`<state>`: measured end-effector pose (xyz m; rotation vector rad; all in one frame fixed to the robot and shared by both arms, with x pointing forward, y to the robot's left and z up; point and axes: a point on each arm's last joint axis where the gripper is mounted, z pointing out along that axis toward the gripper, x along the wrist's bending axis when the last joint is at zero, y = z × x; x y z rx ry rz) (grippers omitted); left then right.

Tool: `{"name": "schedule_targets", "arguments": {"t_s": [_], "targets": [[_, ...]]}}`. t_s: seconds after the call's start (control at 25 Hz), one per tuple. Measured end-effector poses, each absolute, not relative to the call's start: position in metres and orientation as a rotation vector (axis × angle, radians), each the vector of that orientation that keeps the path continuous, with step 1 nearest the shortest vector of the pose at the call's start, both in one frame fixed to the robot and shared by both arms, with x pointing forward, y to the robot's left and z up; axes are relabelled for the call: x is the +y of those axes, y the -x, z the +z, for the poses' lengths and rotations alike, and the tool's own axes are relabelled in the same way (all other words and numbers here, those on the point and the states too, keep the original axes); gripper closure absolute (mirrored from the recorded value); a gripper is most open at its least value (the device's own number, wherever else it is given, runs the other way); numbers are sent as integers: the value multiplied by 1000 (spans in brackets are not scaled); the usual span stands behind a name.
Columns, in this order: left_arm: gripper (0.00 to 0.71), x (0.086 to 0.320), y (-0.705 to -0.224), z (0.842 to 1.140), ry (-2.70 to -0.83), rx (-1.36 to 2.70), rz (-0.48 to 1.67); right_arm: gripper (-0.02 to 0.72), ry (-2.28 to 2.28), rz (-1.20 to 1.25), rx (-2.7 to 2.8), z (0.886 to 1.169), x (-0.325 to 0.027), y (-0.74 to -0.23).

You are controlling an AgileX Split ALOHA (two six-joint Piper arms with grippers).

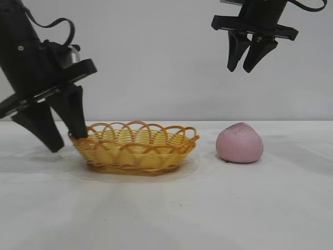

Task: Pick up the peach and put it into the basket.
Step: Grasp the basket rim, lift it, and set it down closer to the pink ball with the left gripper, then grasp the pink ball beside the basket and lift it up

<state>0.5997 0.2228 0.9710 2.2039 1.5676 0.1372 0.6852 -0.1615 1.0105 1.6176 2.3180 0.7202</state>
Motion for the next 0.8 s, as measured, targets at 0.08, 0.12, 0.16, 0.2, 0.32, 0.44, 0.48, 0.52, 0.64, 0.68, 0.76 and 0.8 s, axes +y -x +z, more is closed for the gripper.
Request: {"name": "schedule_targets", "arguments": {"t_s": [0.08,0.12,0.16,0.2,0.32,0.44,0.48,0.52,0.64,0.68,0.76,0.8], "targets": [[417,224,-604,980,-2198,1544,194,474,-1618,720,2318,1010,-161,-685],[417,224,-605,981,-2195,1540,207,474,-1618,720,2318,1010,-161,-685],[417,225,-605,982,-2194,1537,215,474,-1618,720,2318,1010,-161,-685],[417,225,-606,982,-2190,1536,225,474,-1618,720,2318,1010,-161,-685],[417,229,-609,982,-2233,1497,314,474,-1618,720,2318,1010,-161,-685],[417,237,-614,983,-2261,1491,453,474,-1618,720,2318,1010,-161,-685],[417,239,-616,984,-2254,1515,487,474,-1618,720,2318,1010,-161,-685],[417,243,-617,984,-2233,1562,525,474,-1618,720,2318,1010,-161,-685],[417,255,-618,990,-2111,1714,581,474,-1618,720,2318,1010,-161,-685],[417,259,-617,997,-2073,1734,596,474,-1618,720,2318,1010,-161,-685],[417,266,-611,1018,-2026,1718,653,474,-1618,720,2318,1010,-161,-685],[417,267,-607,1030,-2005,1703,678,474,-1619,718,2320,1010,-161,-685]]}}
